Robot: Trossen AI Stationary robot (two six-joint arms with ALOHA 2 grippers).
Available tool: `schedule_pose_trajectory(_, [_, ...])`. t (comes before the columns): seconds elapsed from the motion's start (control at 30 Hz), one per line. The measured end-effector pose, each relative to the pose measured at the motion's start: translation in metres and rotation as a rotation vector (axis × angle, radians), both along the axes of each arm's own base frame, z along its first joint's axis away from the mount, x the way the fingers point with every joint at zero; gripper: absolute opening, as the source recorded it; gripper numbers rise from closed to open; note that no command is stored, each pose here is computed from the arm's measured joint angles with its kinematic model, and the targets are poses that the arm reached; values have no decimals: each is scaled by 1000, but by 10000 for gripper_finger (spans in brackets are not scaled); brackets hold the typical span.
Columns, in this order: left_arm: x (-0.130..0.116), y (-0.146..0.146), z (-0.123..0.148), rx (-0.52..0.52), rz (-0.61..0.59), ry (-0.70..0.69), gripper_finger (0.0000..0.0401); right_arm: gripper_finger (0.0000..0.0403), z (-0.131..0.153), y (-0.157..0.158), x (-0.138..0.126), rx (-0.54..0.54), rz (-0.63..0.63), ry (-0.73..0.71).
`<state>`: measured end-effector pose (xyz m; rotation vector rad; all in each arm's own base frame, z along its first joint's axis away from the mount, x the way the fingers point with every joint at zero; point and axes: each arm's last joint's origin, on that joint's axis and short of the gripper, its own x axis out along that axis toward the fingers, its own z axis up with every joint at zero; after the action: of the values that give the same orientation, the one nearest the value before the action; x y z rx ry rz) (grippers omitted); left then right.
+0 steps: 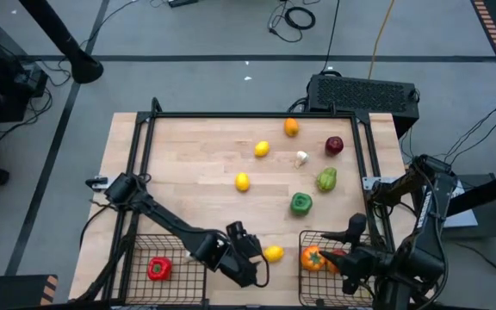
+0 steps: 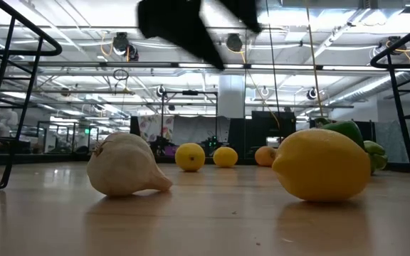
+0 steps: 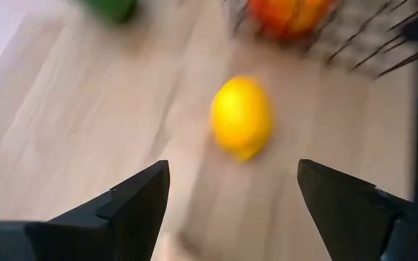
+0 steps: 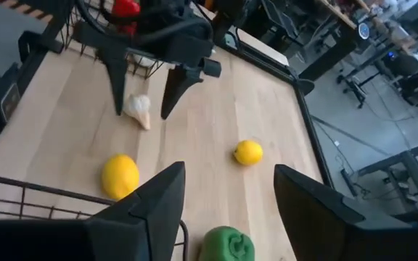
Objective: Sort produce into baskets
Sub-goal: Put the bottom white garlic into the left black wire basket
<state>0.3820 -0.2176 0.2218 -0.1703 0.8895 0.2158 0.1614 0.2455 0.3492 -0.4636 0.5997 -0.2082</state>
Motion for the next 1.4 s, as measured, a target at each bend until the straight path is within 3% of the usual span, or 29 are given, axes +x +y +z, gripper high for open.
schedule_pose_trajectory(0.2, [-18,12,-10,7,112,220,310,197,0,-2,2,-34,8,5])
schedule_pose_trajectory(0.43, [-3,38,-10,-1,140,221,310,196,1,-10,14,-64,-39,-12])
schedule_pose_trajectory(0.57, [3,52,-17,-143,122,342,310,196,0,-15,21,-55,-64,4])
schedule_pose_trajectory(0.67, [7,62,-16,-248,181,376,310,196,0,-18,23,-53,-71,22])
schedule_pose_trajectory(0.87, [16,86,-21,-292,284,388,310,196,0,-21,26,-66,-80,34])
schedule_pose_trajectory(1.13, [25,79,-70,-424,247,577,310,196,0,-21,25,-66,-78,36])
schedule_pose_trajectory(1.4, [24,73,-75,-427,231,596,310,196,-1,-21,25,-87,-68,46])
